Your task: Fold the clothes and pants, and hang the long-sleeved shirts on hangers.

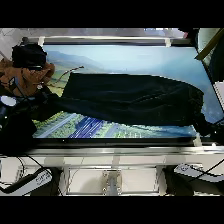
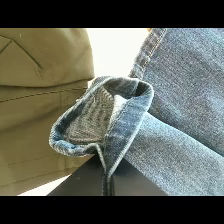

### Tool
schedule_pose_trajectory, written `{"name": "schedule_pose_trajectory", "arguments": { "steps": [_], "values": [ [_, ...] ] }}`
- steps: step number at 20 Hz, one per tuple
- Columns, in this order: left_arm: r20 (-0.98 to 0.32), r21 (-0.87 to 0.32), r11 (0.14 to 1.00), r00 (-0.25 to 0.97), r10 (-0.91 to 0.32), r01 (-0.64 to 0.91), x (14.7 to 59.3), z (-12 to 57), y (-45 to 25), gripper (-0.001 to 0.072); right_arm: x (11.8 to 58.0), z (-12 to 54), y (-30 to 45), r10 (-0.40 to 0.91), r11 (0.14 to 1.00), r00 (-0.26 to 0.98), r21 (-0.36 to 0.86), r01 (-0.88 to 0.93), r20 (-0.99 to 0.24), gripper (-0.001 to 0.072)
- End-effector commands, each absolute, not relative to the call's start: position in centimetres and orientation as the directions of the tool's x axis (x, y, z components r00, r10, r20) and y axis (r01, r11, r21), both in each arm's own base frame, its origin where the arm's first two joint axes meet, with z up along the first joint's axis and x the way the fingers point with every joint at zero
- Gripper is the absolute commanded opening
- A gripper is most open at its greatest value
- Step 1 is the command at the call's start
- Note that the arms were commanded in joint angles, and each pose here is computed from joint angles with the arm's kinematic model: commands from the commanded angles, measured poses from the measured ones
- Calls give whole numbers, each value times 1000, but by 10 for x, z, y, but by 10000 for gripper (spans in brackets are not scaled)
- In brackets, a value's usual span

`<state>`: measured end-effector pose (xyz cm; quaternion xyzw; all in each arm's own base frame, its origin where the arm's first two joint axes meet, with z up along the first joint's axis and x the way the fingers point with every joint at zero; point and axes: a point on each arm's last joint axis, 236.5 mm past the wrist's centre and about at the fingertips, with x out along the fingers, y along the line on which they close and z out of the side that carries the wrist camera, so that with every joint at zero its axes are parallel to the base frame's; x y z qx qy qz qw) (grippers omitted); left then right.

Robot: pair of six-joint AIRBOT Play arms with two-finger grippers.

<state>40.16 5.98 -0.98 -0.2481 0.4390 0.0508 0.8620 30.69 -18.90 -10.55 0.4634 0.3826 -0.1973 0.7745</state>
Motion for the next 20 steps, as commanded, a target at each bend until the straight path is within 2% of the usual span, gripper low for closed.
{"name": "schedule_pose_trajectory", "arguments": {
  "steps": [1,3,5,8,10,12,14,18,20],
  "values": [
    [-788,-344,890,607,-101,-298,401,-10,67,13,339,-98,-191,40,540,652,566,623,-757,75],
    [-793,-333,892,602,-91,-304,399,-5,72,13,349,-75,-188,96,575,674,593,563,-732,58],
    [-798,-347,889,593,-110,-301,391,13,72,12,337,-52,-180,168,628,649,588,509,-742,58],
    [-808,-349,896,573,-139,-274,358,51,66,12,292,-7,-199,84,697,633,499,514,-770,58],
    [-868,-306,912,473,-150,-274,314,54,58,12,250,10,-214,6,719,592,415,557,-806,58],
    [-924,-222,929,368,-104,-295,278,43,60,11,199,6,-228,-56,716,484,303,629,-873,58],
    [-951,-175,929,301,-73,-326,255,23,63,12,165,-2,-246,-117,653,424,252,715,-898,59],
    [-982,-180,916,124,-144,-359,204,-44,43,12,127,-18,-256,-140,600,338,192,777,-931,58],
    [-985,-171,912,91,-148,-372,191,-68,39,12,106,-27,-257,-144,594,272,137,793,-951,59]
  ]
}}
